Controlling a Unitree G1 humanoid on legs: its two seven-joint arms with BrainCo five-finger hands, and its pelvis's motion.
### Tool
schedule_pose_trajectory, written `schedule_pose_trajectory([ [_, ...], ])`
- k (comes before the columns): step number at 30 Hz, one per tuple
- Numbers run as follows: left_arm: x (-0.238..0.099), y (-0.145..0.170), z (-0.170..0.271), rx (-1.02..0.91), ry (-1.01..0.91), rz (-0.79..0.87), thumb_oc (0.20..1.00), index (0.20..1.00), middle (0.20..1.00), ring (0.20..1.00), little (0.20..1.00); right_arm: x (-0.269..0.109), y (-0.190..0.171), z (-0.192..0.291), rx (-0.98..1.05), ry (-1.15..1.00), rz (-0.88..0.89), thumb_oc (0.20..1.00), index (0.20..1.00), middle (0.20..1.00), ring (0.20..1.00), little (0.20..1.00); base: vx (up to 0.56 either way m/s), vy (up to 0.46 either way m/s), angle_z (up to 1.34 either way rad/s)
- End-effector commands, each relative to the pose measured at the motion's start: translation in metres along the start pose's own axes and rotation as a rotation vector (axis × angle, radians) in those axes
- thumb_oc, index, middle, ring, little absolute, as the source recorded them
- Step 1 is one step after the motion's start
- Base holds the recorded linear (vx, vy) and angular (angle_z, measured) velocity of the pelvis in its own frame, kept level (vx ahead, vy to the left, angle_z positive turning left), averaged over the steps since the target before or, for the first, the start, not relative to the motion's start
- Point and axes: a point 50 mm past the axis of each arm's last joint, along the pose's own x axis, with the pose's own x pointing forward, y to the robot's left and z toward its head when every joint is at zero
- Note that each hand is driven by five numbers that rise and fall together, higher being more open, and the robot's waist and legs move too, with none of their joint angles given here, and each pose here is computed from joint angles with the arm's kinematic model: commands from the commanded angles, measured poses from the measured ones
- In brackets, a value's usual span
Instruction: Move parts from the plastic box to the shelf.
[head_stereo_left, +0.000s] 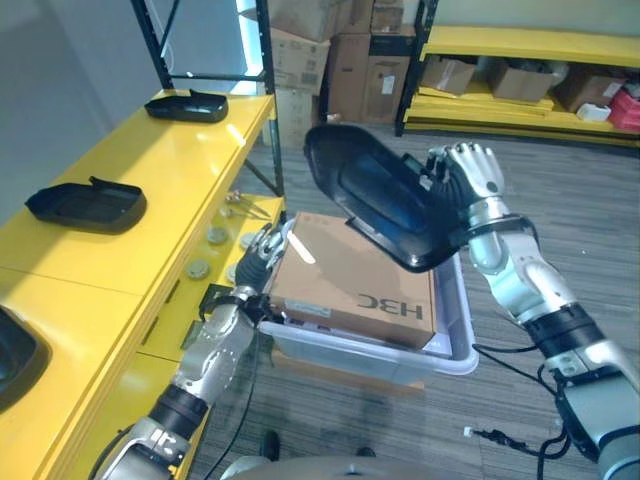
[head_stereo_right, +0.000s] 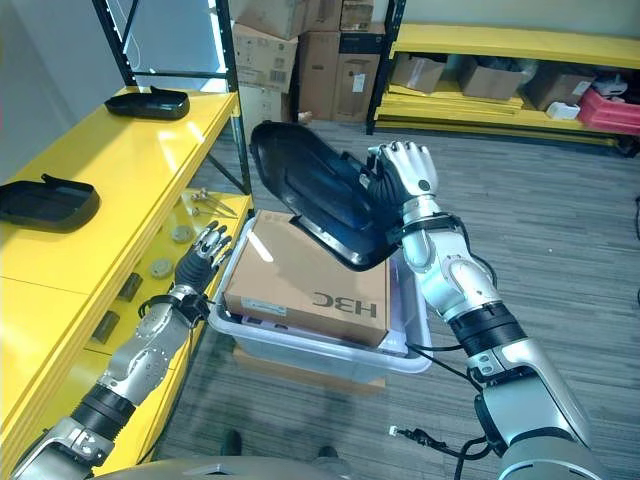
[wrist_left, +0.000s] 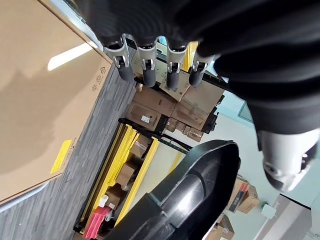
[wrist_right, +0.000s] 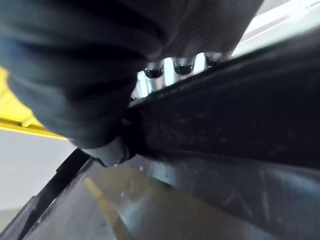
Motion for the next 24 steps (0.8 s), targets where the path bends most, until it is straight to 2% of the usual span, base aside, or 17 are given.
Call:
schedule_pose_trajectory([
  [1,0.011,-0.006,0.014,0.065,-0.049,-0.045,1.000,1.000,1.000,1.000,1.000,0.014,-0.016,0.024,0.017,-0.136,-0.067,0.200,0.200,0.200,0.200,0.200,0.00,0.000,0.00],
  [12,0.017,-0.011,0.017,0.085,-0.055,-0.047,1.000,1.000,1.000,1.000,1.000,0.019,0.001,0.075,0.105,-0.338,0.028,0.200,0.200,0.200,0.200,0.200,0.00,-0.001,0.04],
  [16,0.020,-0.023,0.022,0.087,-0.071,-0.107,1.000,1.000,1.000,1.000,1.000,0.022,0.015,0.097,0.135,-0.413,0.108,0.200,0.200,0.200,0.200,0.200,0.00,-0.001,0.01],
  [24,0.020,-0.030,0.019,0.076,-0.053,-0.134,1.000,1.000,1.000,1.000,1.000,0.025,0.018,0.124,0.217,-0.475,0.117,0.200,0.200,0.200,0.200,0.200,0.00,0.000,0.00],
])
